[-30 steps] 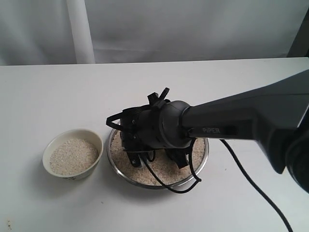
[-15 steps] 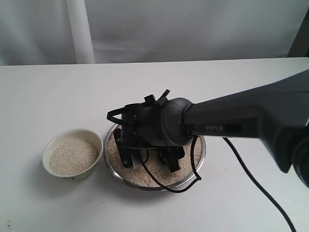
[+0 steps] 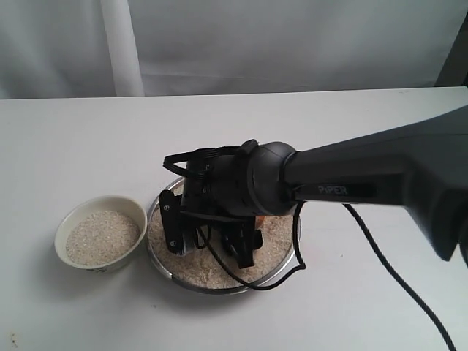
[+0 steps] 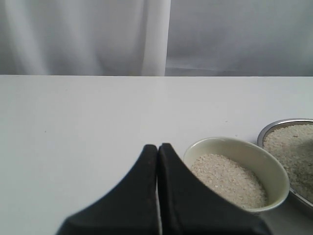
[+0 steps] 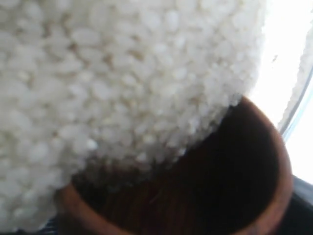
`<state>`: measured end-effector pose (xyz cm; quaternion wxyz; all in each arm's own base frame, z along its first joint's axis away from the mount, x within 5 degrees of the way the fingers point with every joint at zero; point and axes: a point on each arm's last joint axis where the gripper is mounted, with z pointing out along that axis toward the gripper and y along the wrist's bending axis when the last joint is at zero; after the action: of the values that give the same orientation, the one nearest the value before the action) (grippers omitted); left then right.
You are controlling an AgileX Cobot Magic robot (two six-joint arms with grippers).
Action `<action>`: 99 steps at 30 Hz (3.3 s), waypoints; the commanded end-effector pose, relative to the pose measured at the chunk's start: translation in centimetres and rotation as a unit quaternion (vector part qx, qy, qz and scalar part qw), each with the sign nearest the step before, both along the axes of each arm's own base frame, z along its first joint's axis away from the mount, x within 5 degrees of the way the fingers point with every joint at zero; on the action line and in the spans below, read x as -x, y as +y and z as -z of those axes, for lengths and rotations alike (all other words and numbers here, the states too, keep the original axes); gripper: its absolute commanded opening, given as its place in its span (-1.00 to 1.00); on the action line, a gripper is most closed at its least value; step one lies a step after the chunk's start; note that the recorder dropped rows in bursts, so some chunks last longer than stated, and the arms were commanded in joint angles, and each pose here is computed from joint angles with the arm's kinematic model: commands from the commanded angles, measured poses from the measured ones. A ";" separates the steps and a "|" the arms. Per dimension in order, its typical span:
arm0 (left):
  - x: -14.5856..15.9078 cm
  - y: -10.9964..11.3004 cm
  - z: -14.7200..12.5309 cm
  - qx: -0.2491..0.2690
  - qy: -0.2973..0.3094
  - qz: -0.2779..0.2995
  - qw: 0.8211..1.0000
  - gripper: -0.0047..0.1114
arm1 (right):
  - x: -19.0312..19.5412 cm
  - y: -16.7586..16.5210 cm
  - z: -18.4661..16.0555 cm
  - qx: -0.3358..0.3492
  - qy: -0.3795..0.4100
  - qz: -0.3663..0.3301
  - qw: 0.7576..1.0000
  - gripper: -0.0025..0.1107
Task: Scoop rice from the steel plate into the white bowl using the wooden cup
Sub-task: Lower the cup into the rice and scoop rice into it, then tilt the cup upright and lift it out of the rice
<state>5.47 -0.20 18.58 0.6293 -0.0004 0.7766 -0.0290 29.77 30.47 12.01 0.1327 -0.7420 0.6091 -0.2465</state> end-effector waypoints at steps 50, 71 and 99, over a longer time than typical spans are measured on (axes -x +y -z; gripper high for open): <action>0.0 0.0 -0.2 0.006 -0.005 0.002 1.000 -0.92 | 1.9 -1.9 1.0 -0.439 0.033 0.065 0.895 -0.96; 0.0 0.0 -0.2 0.006 -0.005 0.002 1.000 -0.92 | 3.3 -3.3 -0.3 -0.580 -0.026 0.067 0.812 -0.96; 0.0 0.0 -0.2 0.006 -0.005 0.002 1.000 -0.92 | 3.3 -3.2 -0.4 -0.589 -0.029 0.066 0.805 -0.96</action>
<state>5.47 -0.20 18.58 0.6293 -0.0004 0.7766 -0.0290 26.38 27.23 11.78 0.5309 -0.4789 0.6873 0.1282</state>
